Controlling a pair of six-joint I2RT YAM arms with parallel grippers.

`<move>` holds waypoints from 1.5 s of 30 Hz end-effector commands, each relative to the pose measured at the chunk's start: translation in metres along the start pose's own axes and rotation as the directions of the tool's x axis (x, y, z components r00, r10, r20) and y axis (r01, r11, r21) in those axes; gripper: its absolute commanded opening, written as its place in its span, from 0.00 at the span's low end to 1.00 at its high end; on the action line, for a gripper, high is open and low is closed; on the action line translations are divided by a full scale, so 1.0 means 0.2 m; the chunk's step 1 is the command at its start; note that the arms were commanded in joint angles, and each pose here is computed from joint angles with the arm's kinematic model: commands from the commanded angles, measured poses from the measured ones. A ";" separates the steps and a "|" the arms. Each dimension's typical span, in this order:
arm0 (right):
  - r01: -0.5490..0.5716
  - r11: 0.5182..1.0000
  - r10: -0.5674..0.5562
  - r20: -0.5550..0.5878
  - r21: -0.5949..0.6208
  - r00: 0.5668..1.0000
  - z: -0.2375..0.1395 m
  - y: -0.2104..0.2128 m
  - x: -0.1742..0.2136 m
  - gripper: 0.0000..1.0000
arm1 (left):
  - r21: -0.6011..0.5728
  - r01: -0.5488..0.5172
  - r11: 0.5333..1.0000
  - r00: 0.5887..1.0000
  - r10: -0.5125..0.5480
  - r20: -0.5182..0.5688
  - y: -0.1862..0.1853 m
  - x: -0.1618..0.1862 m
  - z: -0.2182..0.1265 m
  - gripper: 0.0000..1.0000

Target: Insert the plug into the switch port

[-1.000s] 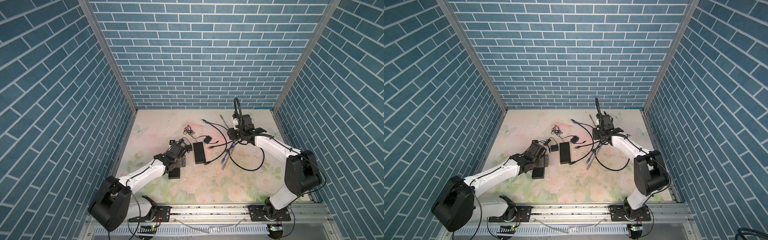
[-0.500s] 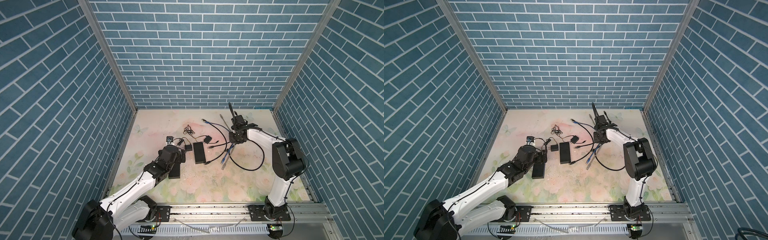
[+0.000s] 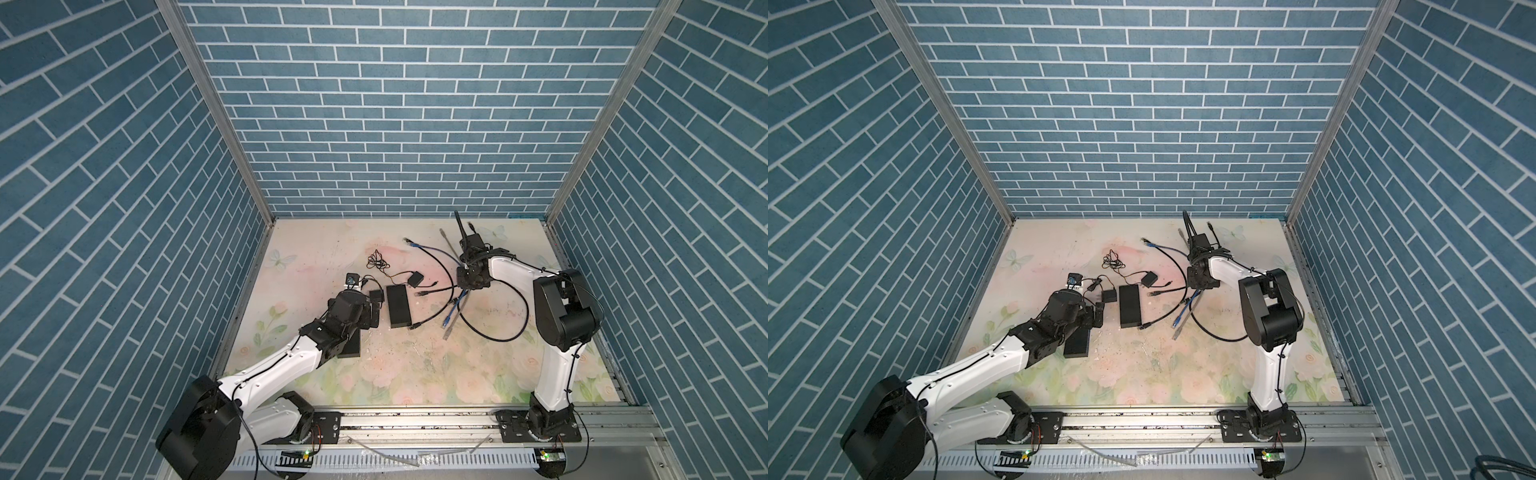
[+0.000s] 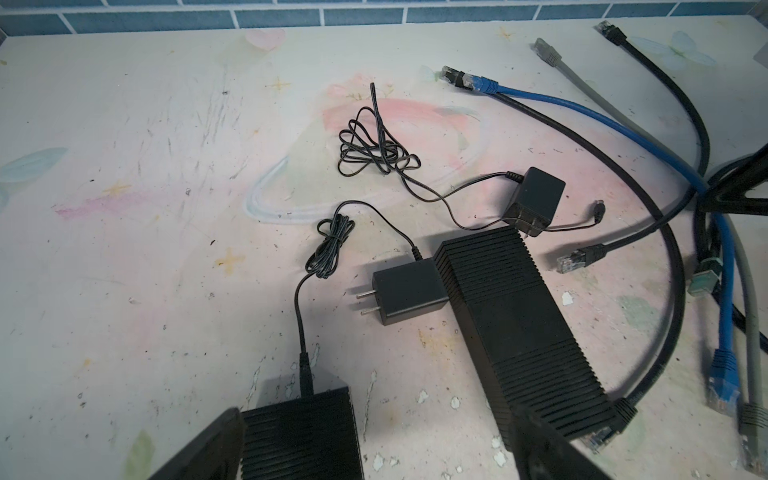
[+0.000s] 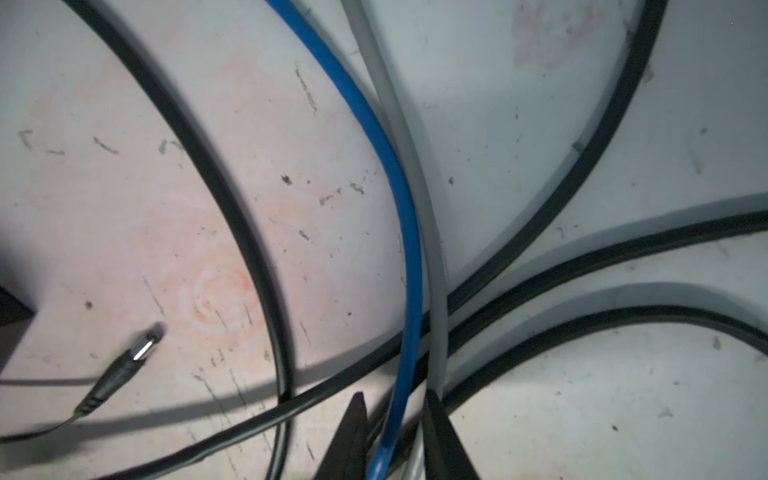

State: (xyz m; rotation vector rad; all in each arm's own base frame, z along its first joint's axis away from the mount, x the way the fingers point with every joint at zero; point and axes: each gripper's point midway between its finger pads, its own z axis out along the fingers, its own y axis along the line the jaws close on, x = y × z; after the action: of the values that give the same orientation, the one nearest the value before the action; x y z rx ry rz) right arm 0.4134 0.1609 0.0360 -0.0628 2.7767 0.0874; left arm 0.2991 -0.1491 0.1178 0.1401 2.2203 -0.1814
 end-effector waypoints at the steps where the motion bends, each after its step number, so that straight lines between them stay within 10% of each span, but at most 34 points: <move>1: -0.065 0.998 0.065 0.038 -0.015 0.997 0.00 0.01 -0.09 0.24 | 0.023 -0.008 1.000 0.999 0.007 0.036 -0.04 -0.07 -0.01 1.00; 20: -0.142 0.988 0.144 0.029 -0.053 0.989 0.06 0.04 -0.10 0.11 | -0.006 -0.177 0.984 0.984 0.177 0.034 -0.16 -0.07 0.04 0.99; 30: -0.191 0.975 0.203 0.096 -0.116 0.975 -0.10 0.06 -0.16 0.01 | 0.068 -0.433 0.899 0.884 0.409 0.226 -0.48 -0.11 0.03 1.00; 45: -0.235 0.947 0.282 0.218 -0.219 0.934 -0.43 0.07 -0.24 0.00 | 0.206 -0.573 0.793 0.801 0.487 0.348 -0.83 -0.11 0.05 0.97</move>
State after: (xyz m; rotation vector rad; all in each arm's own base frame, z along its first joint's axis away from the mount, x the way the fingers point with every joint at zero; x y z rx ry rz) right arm 0.4359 0.1777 0.1251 0.1794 2.5241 0.3821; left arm 0.2944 -0.2948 0.1312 0.8127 1.8402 -0.1747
